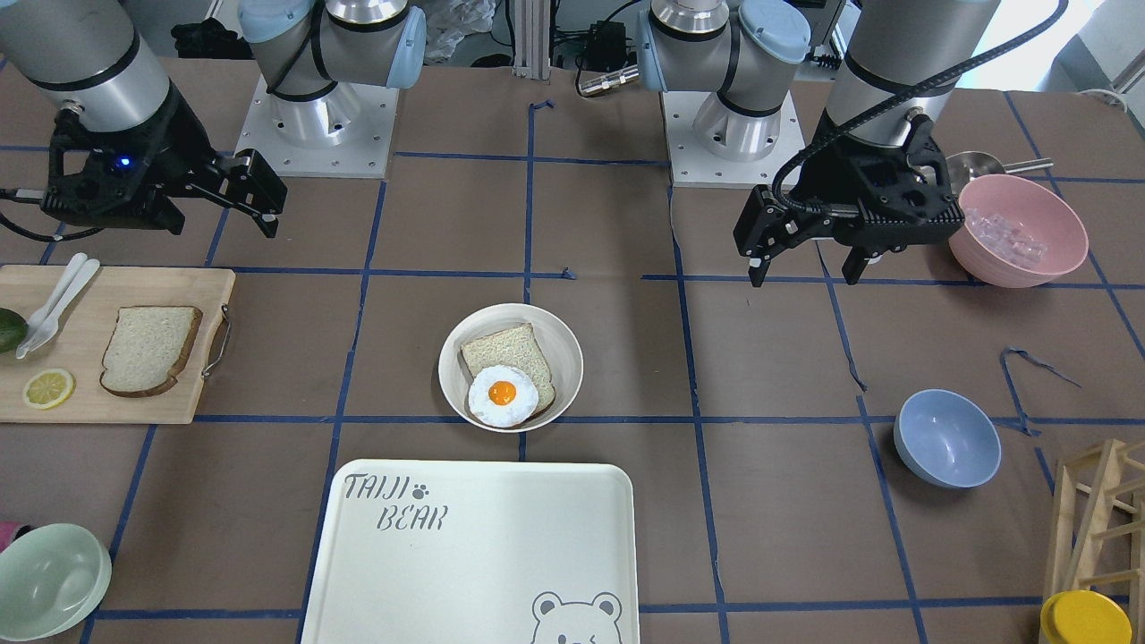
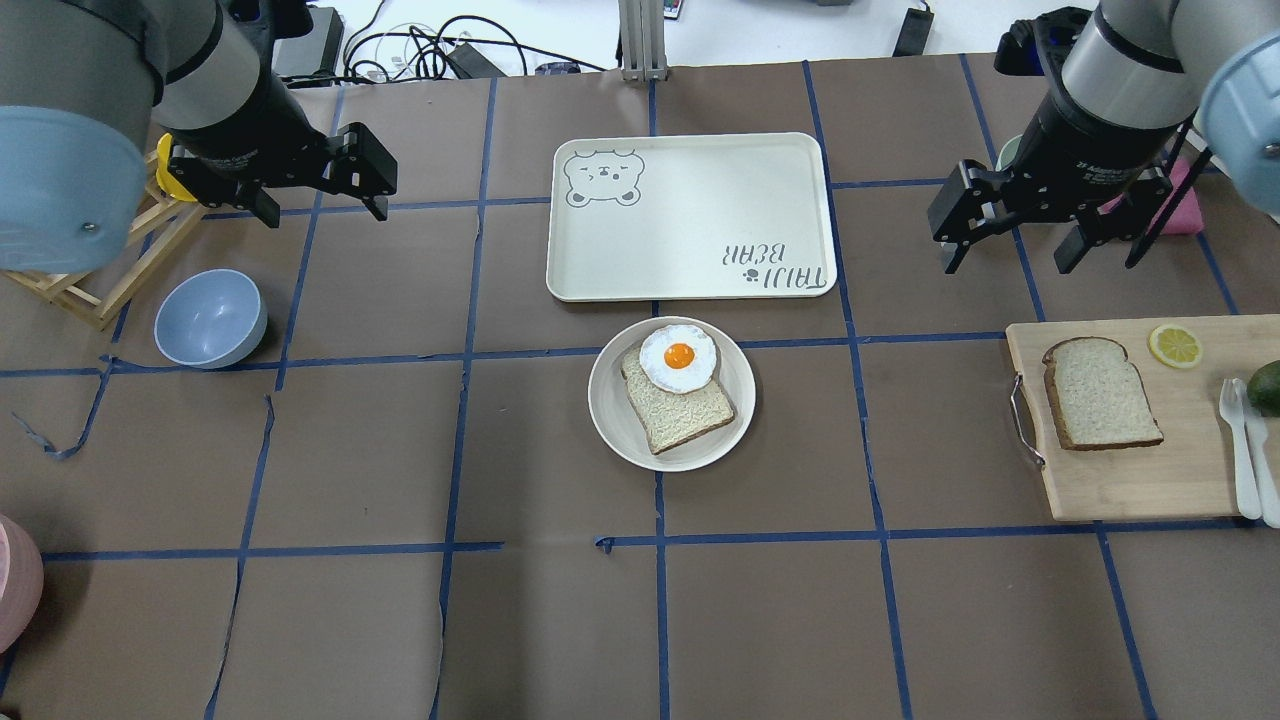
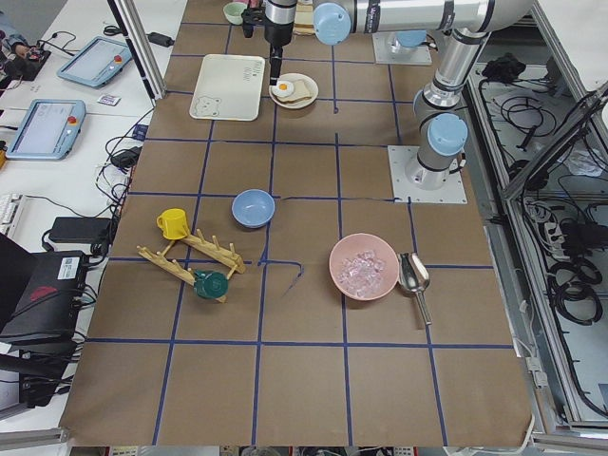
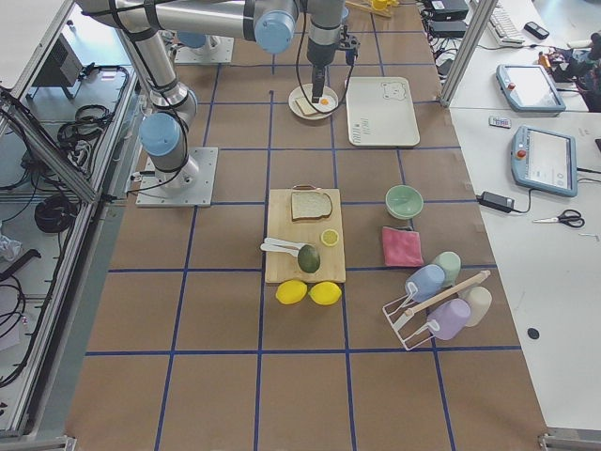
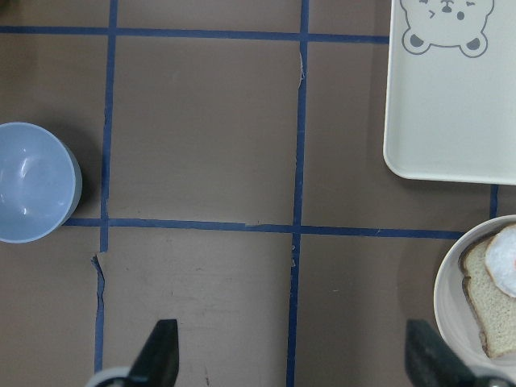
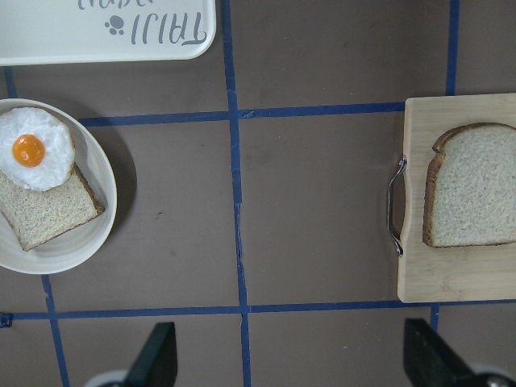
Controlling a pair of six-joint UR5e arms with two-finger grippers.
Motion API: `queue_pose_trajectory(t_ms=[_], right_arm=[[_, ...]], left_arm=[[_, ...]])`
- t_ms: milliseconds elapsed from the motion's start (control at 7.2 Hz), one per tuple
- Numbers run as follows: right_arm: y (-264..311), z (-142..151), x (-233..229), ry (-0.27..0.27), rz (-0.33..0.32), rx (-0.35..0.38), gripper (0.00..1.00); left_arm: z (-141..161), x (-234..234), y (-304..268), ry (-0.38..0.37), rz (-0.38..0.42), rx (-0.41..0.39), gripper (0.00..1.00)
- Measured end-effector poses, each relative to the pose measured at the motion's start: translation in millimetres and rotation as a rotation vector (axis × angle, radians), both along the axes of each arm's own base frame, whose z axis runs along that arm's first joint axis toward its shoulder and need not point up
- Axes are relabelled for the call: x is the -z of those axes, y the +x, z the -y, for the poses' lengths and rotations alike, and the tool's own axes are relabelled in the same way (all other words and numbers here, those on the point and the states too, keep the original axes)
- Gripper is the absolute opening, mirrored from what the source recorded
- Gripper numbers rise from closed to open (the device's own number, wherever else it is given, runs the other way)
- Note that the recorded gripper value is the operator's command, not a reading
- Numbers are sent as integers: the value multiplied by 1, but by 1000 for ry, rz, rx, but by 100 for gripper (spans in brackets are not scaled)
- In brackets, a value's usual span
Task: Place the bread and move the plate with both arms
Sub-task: 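Move the right gripper toward the wooden cutting board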
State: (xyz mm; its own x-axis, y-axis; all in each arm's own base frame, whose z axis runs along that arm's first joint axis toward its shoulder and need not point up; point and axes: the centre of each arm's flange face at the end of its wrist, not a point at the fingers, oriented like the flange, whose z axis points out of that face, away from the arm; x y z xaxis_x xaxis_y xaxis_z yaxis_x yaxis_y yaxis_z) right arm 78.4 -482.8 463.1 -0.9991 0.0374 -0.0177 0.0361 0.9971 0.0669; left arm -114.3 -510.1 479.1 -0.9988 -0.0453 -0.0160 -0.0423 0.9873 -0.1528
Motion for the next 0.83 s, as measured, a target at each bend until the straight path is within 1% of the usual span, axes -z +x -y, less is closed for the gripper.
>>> queue_pose_trajectory(t_ms=[278, 556, 833], right_arm=[[3, -7, -7, -7, 6, -4, 100], [16, -15, -9, 15, 11, -25, 100], [33, -20, -8, 26, 11, -52, 100]], left_arm=[[0, 1, 0, 1, 0, -1, 100], [0, 1, 0, 2, 0, 0, 100], [0, 1, 0, 1, 0, 0, 100]])
